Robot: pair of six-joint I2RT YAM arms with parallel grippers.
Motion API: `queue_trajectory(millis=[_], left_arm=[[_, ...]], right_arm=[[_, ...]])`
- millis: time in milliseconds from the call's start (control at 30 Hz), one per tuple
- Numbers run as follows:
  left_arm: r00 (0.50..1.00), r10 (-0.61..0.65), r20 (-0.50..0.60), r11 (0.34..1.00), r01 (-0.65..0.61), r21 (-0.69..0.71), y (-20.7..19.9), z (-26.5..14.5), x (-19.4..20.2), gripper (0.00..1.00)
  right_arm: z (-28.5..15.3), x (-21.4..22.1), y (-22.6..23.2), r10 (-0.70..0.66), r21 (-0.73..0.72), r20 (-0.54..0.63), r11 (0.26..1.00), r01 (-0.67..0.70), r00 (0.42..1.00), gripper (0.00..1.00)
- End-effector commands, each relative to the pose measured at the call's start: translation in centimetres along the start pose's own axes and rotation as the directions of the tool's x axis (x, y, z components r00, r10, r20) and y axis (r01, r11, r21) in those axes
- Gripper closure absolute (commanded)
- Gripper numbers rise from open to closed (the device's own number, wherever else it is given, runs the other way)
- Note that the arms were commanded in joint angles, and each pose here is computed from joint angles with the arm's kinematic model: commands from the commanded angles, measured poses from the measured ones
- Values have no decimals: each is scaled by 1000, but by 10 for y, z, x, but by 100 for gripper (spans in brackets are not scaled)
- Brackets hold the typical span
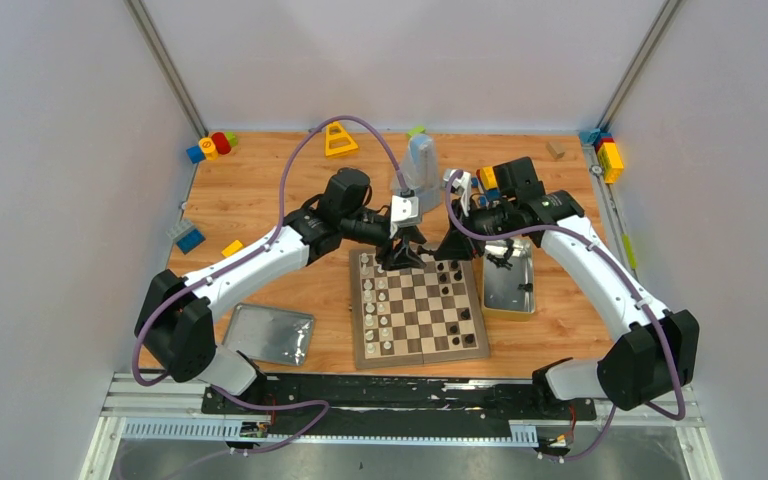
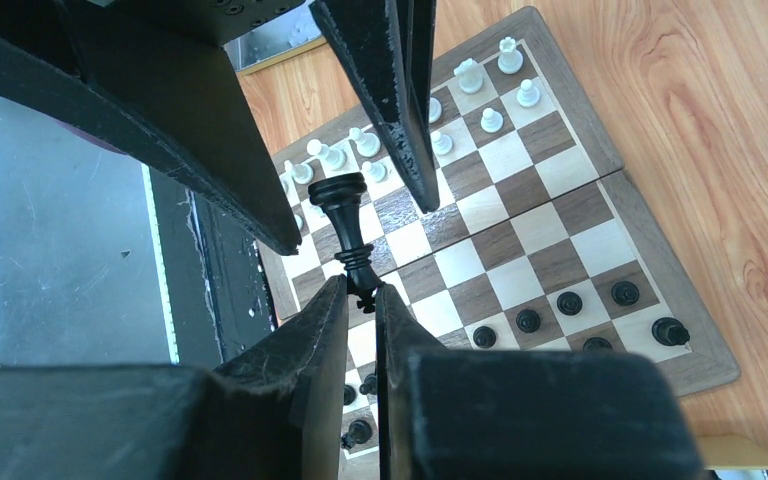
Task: Set up the chess pieces on the board
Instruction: Place the chess piece on the chessboard.
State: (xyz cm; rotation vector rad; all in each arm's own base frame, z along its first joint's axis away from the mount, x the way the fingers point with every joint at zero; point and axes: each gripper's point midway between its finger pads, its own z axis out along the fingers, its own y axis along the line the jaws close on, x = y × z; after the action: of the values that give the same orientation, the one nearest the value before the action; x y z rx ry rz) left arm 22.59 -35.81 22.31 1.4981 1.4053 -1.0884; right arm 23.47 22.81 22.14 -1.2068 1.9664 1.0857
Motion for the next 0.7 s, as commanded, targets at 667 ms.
queue_trajectory(millis=[667], left_arm=[[998, 52, 43, 999, -51, -13, 0, -6, -25, 69]], right_arm=[[-2, -12, 4, -48, -3, 41, 999, 48, 998, 98]])
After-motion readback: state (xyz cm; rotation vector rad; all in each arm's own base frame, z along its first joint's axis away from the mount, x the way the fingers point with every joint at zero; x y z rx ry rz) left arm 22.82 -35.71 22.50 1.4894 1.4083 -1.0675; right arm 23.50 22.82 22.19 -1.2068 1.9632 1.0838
